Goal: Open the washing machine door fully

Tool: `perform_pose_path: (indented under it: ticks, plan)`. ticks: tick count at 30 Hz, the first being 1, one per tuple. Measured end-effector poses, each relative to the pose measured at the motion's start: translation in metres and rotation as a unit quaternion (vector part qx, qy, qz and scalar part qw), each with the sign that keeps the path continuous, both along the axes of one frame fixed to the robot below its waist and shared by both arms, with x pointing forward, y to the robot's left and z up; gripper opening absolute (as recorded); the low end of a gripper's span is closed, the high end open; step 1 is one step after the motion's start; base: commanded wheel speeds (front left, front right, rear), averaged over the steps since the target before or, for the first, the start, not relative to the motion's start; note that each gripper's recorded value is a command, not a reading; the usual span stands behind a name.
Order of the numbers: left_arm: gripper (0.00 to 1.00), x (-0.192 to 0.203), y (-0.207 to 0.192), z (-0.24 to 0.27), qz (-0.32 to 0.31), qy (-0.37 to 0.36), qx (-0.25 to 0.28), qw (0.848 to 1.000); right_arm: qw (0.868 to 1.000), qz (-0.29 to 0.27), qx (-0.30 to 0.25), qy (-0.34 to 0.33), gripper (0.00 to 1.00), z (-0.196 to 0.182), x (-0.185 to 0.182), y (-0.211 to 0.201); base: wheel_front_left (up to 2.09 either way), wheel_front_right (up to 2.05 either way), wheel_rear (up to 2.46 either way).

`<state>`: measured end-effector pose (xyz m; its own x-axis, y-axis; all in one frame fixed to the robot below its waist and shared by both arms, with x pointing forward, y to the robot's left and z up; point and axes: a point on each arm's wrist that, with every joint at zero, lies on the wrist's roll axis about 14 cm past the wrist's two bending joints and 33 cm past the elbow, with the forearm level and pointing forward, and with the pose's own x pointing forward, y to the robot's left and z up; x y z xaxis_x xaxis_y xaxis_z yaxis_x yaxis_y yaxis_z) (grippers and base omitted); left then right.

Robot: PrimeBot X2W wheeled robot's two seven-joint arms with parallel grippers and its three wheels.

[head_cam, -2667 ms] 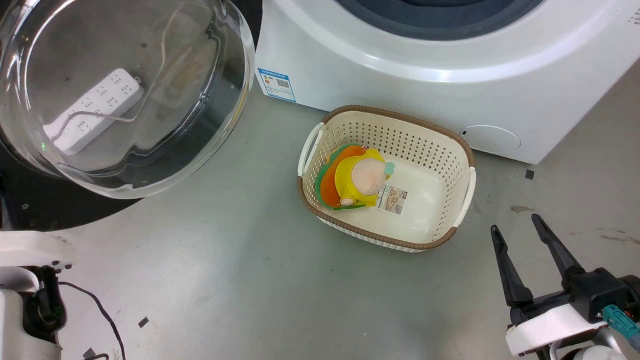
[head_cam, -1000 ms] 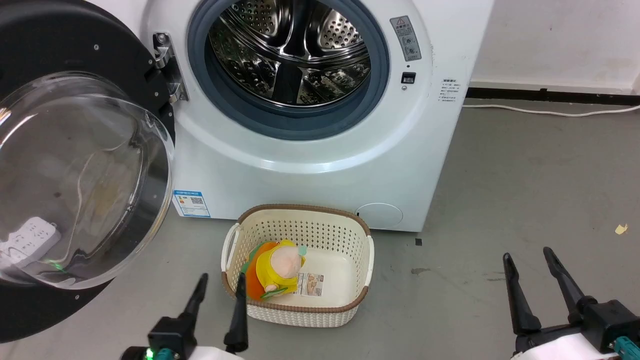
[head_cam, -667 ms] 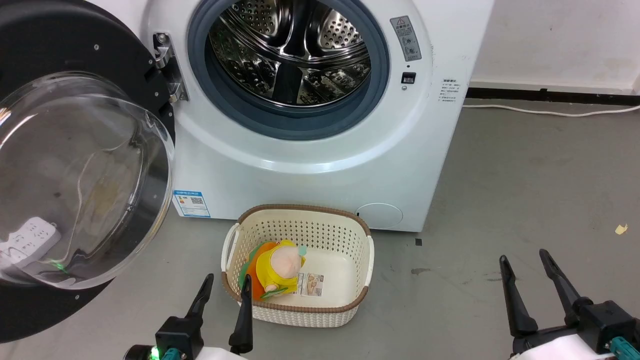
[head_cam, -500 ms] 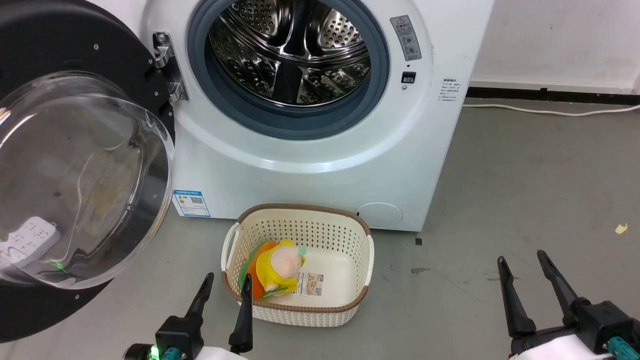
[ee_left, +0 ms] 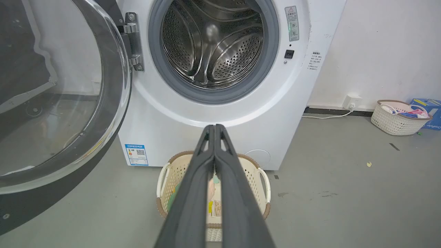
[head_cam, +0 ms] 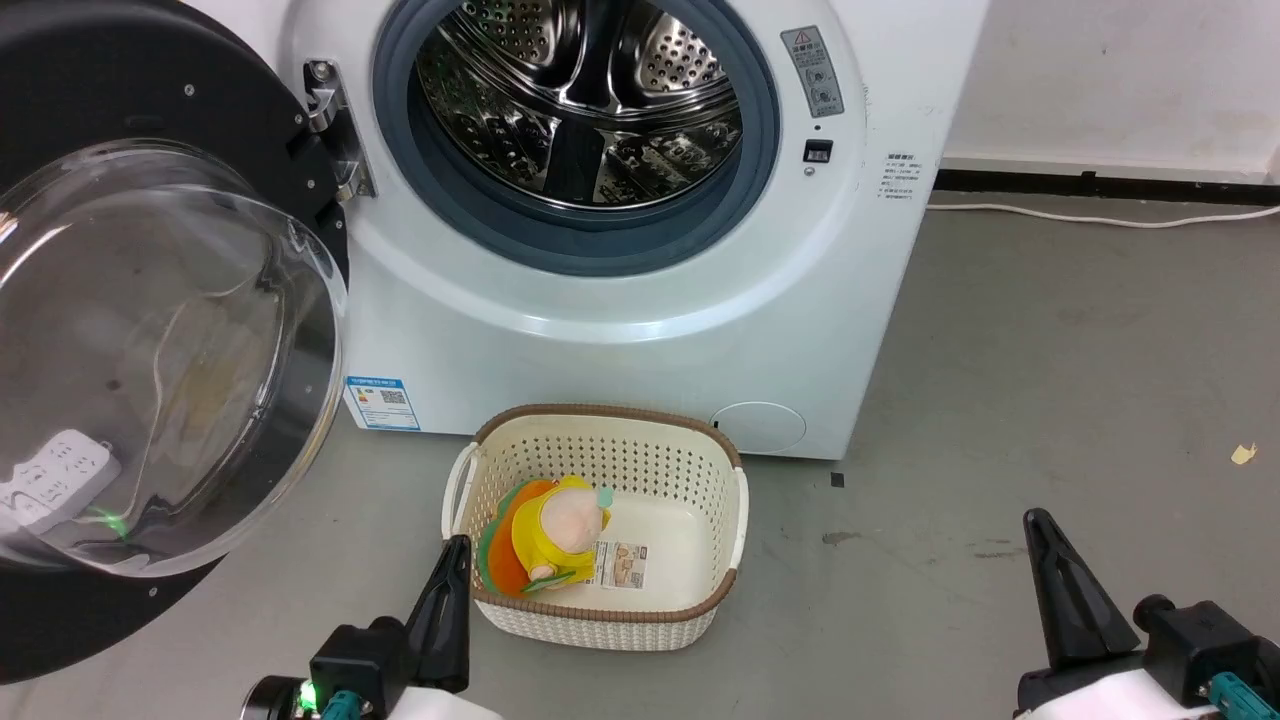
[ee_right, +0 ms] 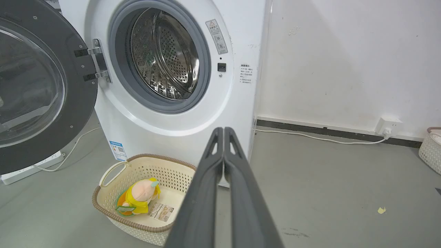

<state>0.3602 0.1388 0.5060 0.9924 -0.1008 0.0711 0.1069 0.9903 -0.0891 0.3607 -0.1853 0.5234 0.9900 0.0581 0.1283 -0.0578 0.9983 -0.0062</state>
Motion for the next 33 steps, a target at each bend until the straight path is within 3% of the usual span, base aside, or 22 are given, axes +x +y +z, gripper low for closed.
perform_pose_path:
  ticks: [33]
  plan:
    - [0.0, 0.003, 0.012, 0.004, 0.014, 0.01, 0.021, 1.0, 1.0, 0.009, -0.007, 0.024, 0.0, -0.002, 0.002, 0.006, 0.0, 0.0, 0.0]
